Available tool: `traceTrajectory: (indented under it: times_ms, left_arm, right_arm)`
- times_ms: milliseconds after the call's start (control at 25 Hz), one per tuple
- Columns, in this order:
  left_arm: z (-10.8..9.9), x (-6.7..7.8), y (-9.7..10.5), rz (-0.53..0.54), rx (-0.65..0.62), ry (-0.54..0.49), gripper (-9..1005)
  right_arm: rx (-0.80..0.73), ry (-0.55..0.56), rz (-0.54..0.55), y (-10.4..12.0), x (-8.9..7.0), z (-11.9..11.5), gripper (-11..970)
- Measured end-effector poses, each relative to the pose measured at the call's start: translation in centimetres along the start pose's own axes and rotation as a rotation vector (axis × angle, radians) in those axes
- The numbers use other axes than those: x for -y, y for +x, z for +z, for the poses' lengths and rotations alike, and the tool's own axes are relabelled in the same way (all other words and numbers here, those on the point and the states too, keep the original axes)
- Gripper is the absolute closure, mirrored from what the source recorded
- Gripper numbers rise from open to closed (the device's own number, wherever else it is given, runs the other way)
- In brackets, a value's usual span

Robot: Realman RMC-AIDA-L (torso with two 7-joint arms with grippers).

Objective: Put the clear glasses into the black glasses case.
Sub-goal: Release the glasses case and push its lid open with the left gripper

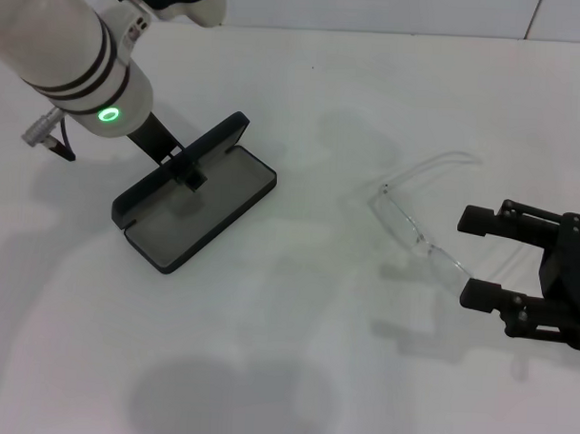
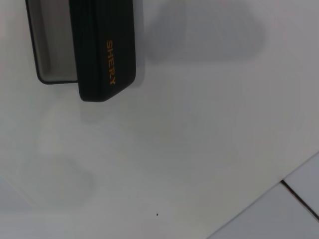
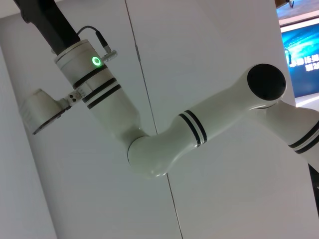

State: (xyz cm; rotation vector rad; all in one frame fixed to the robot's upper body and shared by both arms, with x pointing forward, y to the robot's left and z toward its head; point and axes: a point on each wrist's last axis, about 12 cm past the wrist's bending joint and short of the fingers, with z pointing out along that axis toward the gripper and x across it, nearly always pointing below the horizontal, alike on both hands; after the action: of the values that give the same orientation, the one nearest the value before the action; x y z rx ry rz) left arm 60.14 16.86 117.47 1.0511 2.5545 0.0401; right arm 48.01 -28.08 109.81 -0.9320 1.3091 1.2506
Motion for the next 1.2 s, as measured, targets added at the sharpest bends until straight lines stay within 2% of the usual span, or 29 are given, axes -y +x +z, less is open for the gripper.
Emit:
traceTrajectory:
  times_ms: [680, 880, 1200]
  left_arm:
    - [0.7, 0.1, -0.6, 0.018, 0.005, -0.011, 406]
    - [1.1, 0.1, -0.5, 0.024, -0.011, -0.009, 587]
    - [1.1, 0.2, -0.6, 0.027, -0.007, -0.011, 708]
  right_arm:
    - [0.004, -0.004, 0.007, 0.1, 0.0, 0.3, 212]
    - [0.004, -0.004, 0.008, 0.1, 0.0, 0.3, 212]
    - [0.008, 0.0, 0.014, 0.3, -0.1, 0.2, 212]
